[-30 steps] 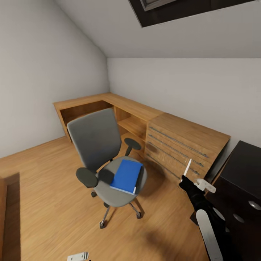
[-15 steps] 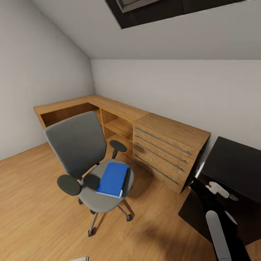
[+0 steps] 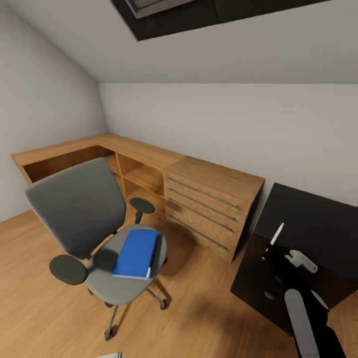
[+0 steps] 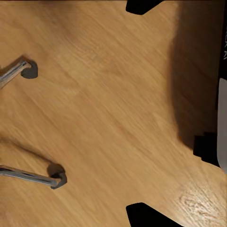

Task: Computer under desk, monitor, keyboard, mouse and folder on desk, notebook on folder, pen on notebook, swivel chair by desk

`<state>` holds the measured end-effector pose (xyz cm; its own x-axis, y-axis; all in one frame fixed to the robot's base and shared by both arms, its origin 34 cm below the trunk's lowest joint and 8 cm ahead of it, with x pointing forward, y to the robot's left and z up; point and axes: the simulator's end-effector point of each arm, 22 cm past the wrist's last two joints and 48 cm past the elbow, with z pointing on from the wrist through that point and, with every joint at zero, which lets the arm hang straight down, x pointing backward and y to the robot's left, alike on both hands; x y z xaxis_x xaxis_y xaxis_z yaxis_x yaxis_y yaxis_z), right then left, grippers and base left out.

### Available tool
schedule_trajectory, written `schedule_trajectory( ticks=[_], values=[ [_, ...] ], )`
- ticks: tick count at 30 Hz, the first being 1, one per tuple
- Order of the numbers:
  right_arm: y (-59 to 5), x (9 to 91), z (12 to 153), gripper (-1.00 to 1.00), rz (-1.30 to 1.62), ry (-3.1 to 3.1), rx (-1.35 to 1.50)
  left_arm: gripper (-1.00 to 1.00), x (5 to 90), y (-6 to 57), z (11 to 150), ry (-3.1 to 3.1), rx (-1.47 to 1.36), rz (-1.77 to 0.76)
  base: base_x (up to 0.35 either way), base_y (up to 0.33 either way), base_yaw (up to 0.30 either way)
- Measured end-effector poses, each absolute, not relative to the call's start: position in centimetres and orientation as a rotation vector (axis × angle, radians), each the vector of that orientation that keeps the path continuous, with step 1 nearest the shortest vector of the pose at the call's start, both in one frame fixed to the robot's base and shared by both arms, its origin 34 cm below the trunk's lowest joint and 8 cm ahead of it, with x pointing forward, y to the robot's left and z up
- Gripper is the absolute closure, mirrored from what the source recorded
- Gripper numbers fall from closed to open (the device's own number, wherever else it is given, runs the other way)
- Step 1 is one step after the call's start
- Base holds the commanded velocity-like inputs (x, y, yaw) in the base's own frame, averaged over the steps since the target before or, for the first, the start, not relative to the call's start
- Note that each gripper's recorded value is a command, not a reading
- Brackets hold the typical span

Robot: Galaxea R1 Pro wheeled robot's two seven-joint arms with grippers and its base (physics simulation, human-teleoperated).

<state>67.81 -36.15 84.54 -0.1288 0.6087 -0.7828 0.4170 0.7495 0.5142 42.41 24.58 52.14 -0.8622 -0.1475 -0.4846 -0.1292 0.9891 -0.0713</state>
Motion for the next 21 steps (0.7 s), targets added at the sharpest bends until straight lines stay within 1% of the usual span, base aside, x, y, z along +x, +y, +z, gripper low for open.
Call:
schedule_trajectory(
  ticks=[5,9,21],
  values=[
    [-37.3,67.5,84.6,1.0,0.184,1.745,0.831,-1.0,42.4,24.6,52.2,2.622,-0.195,-0.048,0.304,-0.074,-0.253],
    [-37.8,67.3,84.6,1.0,0.177,1.741,0.84,-1.0,42.4,24.7,52.2,2.622,-0.195,-0.047,0.317,-0.079,-0.15],
    [-38.1,67.2,84.5,1.0,0.171,1.741,0.848,-1.0,42.4,23.9,52.2,2.624,-0.171,-0.061,0.318,-0.086,-0.022]
  ],
)
